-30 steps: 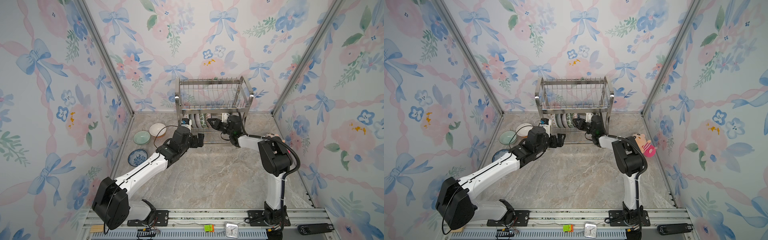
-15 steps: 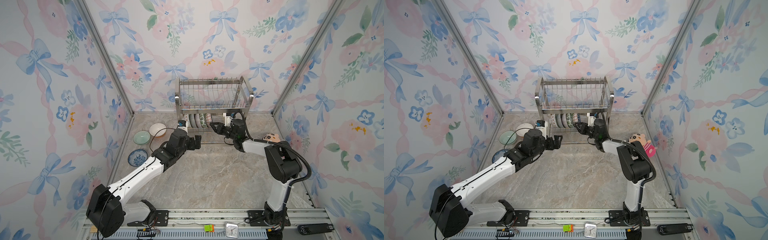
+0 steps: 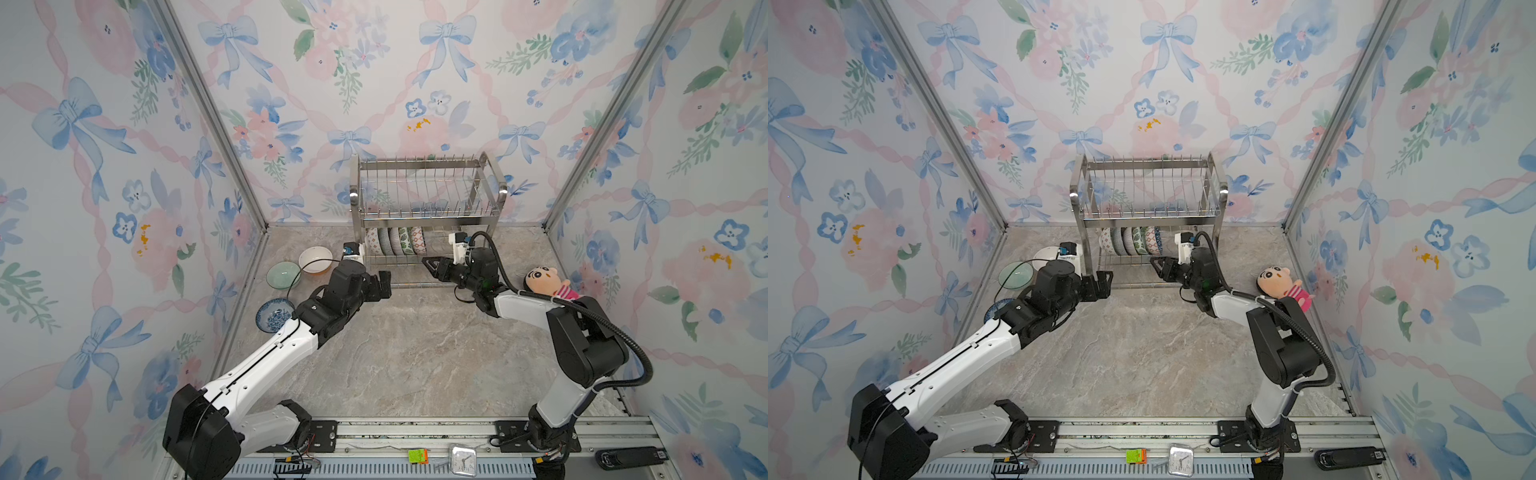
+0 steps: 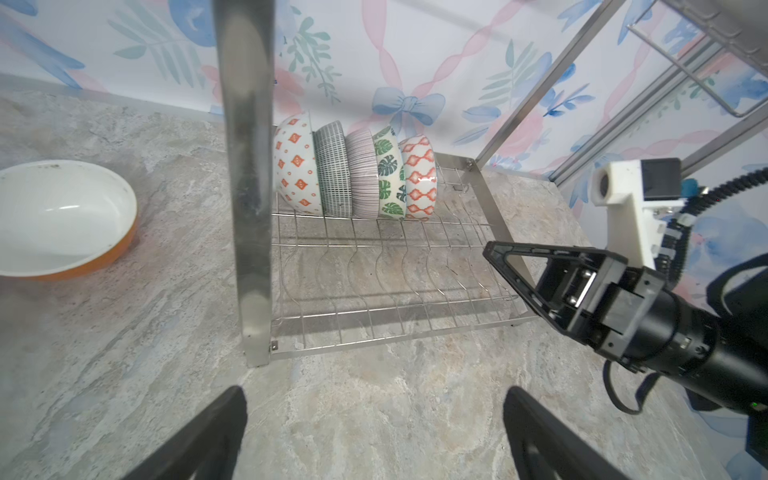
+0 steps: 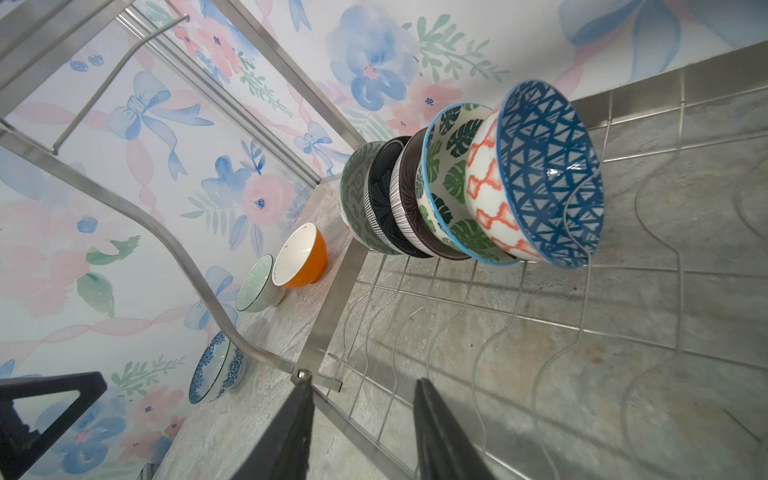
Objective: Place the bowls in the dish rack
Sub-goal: 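Open the right gripper and release the triangle-pattern bowl in the rack, then withdraw the right gripper while the left gripper moves to the blue rose-pattern bowl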
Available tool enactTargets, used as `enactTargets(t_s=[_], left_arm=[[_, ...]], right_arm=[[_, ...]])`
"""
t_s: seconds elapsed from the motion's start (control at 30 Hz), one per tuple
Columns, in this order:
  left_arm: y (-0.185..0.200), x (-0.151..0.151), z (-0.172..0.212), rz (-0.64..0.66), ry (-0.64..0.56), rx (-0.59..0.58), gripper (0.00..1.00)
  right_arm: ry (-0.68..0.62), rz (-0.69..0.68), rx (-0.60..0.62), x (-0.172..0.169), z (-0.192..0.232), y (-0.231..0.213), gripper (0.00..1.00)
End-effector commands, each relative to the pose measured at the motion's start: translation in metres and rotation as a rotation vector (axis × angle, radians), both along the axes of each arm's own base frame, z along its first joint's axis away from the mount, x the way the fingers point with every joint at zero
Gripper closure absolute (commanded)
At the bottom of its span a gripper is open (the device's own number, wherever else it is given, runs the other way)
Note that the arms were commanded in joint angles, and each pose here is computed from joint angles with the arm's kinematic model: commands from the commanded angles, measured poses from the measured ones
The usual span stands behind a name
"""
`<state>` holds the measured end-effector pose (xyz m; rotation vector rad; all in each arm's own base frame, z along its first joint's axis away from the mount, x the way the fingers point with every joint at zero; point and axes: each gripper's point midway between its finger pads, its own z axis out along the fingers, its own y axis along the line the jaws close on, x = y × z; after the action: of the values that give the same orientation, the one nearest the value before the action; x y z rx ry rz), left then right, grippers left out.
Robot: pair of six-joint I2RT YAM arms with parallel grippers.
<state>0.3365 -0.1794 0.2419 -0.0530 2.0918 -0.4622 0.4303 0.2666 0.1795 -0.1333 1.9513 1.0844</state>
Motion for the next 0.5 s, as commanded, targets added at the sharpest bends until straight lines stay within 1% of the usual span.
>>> enactTargets(t_s=[0.0,0.07,0.1,0.2,0.27,0.3,0.33,0.4,0.47], left_arm=[[0.021,-0.007,-0.012,0.067,0.045,0.002,0.02],[0.034,-0.008,-0.012,0.103,0.05,0.007,0.02],[0.04,-0.008,-0.012,0.115,0.051,0.006,0.02],[0.061,-0.008,-0.01,0.156,0.068,0.001,0.02],[0.079,-0.01,-0.01,0.207,0.076,0.003,0.02],[0.084,-0.011,-0.009,0.212,0.077,0.0,0.02],[0.088,-0.013,-0.007,0.21,0.074,-0.003,0.02],[0.094,-0.015,-0.006,0.209,0.077,-0.017,0.02],[0.102,-0.017,-0.011,0.227,0.119,-0.043,0.02]], right_arm=[[-0.023,0.019,-0.07,-0.016,0.002,0.004,0.52],[-0.033,0.032,-0.113,-0.023,0.001,0.007,0.47],[-0.05,0.036,-0.133,-0.028,0.007,0.007,0.43],[-0.079,0.05,-0.217,-0.04,0.009,0.009,0.3],[-0.109,0.06,-0.272,-0.049,0.011,0.01,0.16],[-0.126,0.062,-0.302,-0.053,0.011,0.011,0.08],[-0.14,0.061,-0.332,-0.056,0.011,0.011,0.02],[-0.166,0.057,-0.385,-0.062,0.009,0.012,0.03],[-0.19,0.059,-0.431,-0.066,0.009,0.015,0.04]])
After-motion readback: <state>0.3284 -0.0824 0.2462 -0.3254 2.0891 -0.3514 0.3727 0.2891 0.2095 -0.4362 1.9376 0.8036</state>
